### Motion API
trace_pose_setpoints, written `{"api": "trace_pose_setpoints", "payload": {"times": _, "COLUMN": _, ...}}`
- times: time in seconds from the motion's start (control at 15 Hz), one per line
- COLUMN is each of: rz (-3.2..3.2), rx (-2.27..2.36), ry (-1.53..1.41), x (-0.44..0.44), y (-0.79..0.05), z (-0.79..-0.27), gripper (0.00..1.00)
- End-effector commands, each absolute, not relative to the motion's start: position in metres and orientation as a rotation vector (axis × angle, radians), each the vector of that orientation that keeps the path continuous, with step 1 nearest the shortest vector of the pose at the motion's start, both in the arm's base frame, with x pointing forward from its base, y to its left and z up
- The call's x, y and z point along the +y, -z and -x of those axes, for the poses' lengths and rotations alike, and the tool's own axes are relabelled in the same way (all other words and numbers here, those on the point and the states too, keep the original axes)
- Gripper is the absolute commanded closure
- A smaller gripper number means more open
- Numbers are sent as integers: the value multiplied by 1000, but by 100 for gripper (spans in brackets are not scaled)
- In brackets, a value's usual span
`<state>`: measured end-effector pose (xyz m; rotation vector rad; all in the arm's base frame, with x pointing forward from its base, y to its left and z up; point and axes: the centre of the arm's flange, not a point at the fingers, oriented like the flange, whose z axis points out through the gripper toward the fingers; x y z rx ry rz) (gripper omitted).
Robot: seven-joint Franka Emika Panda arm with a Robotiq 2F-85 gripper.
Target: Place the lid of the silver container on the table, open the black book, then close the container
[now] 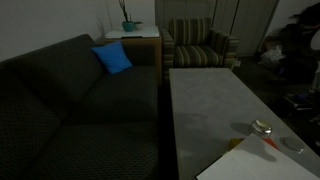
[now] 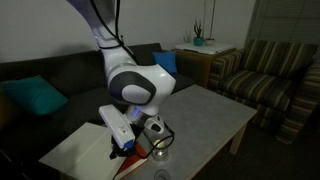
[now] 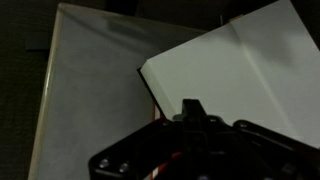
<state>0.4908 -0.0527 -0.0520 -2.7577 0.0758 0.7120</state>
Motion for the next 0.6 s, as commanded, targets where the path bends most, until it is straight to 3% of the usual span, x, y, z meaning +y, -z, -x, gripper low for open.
{"api": "trace_pose_setpoints", "payload": {"times": 0.0, "rz": 2816, "rx": 140, "ry": -742, "x": -62, "y": 63, "z": -498, "gripper": 100}}
{"api": "trace_pose_setpoints", "payload": {"times": 0.53, "rz": 2938, "rx": 243, "ry": -649, "x": -114, "y": 89, "z": -516, "gripper": 100}}
